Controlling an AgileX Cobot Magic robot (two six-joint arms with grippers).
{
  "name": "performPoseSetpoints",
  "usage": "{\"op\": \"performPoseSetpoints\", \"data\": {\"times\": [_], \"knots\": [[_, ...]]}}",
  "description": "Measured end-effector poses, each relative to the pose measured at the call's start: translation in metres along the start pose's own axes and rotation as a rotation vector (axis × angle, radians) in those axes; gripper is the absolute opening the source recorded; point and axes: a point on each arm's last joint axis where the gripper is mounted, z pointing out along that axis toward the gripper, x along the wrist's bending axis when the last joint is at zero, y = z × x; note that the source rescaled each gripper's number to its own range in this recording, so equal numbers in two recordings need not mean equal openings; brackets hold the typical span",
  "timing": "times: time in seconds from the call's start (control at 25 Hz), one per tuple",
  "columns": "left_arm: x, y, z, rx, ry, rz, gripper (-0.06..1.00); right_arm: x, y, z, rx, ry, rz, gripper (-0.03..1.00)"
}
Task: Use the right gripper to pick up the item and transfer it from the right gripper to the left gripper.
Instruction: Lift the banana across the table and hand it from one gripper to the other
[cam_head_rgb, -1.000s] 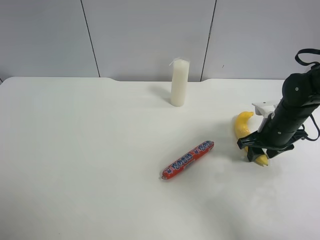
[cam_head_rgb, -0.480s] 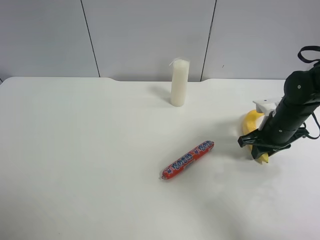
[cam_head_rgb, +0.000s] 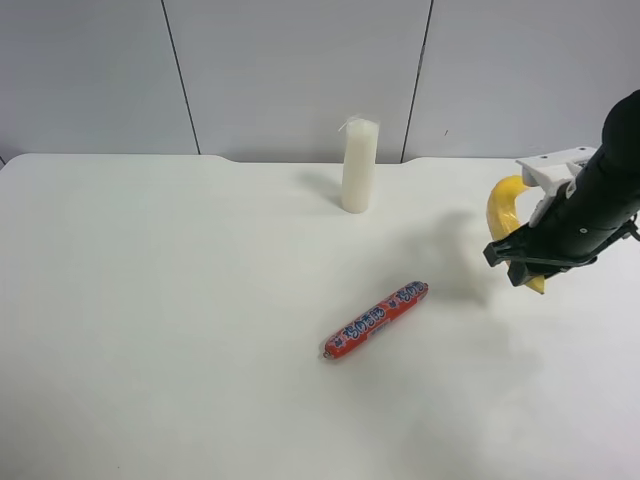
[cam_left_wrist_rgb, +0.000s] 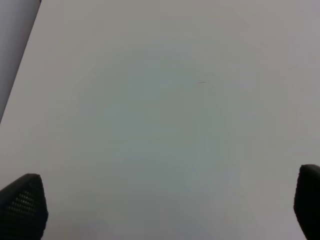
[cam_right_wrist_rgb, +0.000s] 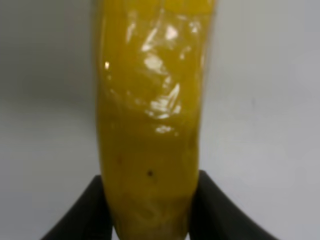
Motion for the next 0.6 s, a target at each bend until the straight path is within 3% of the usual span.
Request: {"op": "performPoseSetpoints", "data": {"times": [0.6], "knots": [[0.0,0.0,0.0,0.0,0.0,0.0,1.0,0.119,0.01,-0.069,-0.041,0.094,-0.522,0.0]]}}
